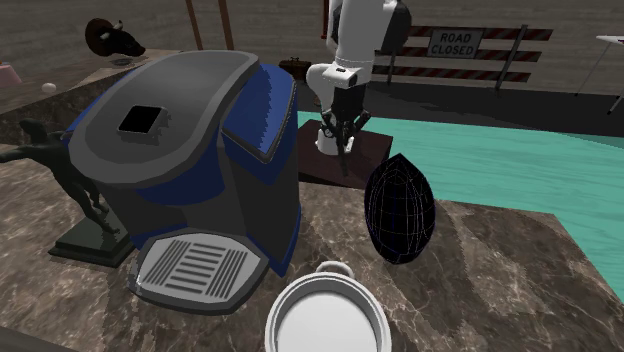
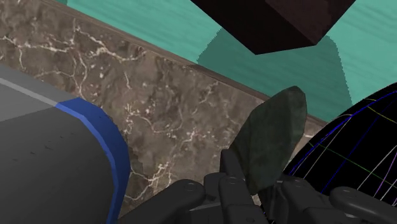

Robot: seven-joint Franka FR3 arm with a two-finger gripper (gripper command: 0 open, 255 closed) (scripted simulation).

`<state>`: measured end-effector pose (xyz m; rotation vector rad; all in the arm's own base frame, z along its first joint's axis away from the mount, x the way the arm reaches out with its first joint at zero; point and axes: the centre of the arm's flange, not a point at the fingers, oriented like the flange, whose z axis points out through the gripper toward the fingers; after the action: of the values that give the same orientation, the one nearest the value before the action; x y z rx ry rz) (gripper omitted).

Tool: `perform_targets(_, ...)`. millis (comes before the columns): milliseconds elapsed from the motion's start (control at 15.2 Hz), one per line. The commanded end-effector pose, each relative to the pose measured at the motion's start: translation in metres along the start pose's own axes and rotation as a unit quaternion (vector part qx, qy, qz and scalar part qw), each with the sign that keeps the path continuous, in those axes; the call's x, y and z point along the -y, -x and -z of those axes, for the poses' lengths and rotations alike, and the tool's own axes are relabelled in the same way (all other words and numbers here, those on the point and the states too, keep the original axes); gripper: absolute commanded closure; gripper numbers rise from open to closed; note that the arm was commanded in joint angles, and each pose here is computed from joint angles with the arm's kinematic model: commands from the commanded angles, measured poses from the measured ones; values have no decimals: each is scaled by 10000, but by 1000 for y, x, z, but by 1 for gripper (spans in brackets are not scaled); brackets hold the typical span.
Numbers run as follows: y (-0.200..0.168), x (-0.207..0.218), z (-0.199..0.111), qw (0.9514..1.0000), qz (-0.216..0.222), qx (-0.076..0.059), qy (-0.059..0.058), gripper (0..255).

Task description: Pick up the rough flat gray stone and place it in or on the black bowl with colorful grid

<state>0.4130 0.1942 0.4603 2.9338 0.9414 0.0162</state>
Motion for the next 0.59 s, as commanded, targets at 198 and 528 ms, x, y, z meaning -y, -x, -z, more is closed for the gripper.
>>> perform_targets(198, -33, 40, 7, 10000, 0, 2, -1, 255)
perform_targets(528, -76, 90, 11, 10000, 0, 2, -1, 255)
